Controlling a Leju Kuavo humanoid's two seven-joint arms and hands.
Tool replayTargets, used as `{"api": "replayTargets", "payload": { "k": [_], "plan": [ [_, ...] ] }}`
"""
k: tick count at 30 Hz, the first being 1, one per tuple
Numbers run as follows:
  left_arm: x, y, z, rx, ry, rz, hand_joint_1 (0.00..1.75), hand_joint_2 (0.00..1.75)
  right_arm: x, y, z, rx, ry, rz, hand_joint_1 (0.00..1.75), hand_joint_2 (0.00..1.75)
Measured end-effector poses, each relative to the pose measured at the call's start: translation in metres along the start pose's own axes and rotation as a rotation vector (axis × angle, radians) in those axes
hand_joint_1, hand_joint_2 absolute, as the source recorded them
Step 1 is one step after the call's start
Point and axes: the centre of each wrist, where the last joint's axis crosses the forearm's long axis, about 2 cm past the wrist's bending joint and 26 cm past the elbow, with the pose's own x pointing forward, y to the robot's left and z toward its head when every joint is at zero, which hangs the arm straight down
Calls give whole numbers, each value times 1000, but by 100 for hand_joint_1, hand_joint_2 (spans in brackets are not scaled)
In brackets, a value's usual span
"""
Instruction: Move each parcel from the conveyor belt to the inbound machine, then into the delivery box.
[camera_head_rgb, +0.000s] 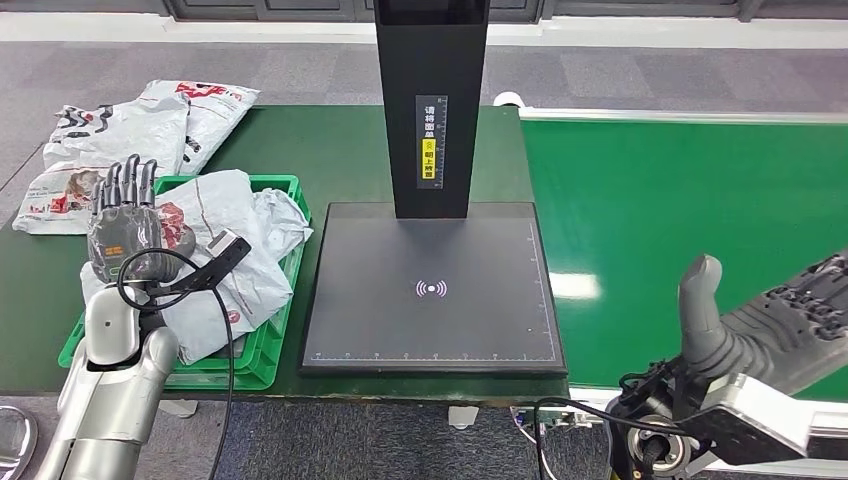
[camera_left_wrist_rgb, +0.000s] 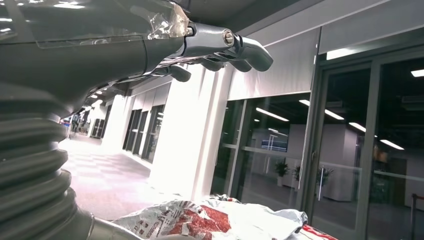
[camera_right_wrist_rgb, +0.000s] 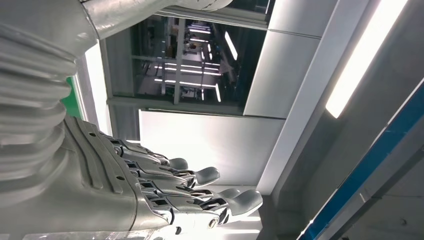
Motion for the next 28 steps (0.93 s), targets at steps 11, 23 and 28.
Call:
{"api": "replayTargets", "payload": {
  "k": [11, 23, 28],
  "plan": [
    [9, 1, 0, 27, -10, -20, 0, 175, 0, 0, 0, -2, -3, -3, 0, 175],
    [61, 36, -8, 216, -122, 331, 0, 175, 0, 0, 1, -8, 8, -11, 0, 175],
    [84, 48, -6, 258, -208, 698, 0, 175, -1, 1, 2, -6, 27, -16, 0, 175]
  ]
}}
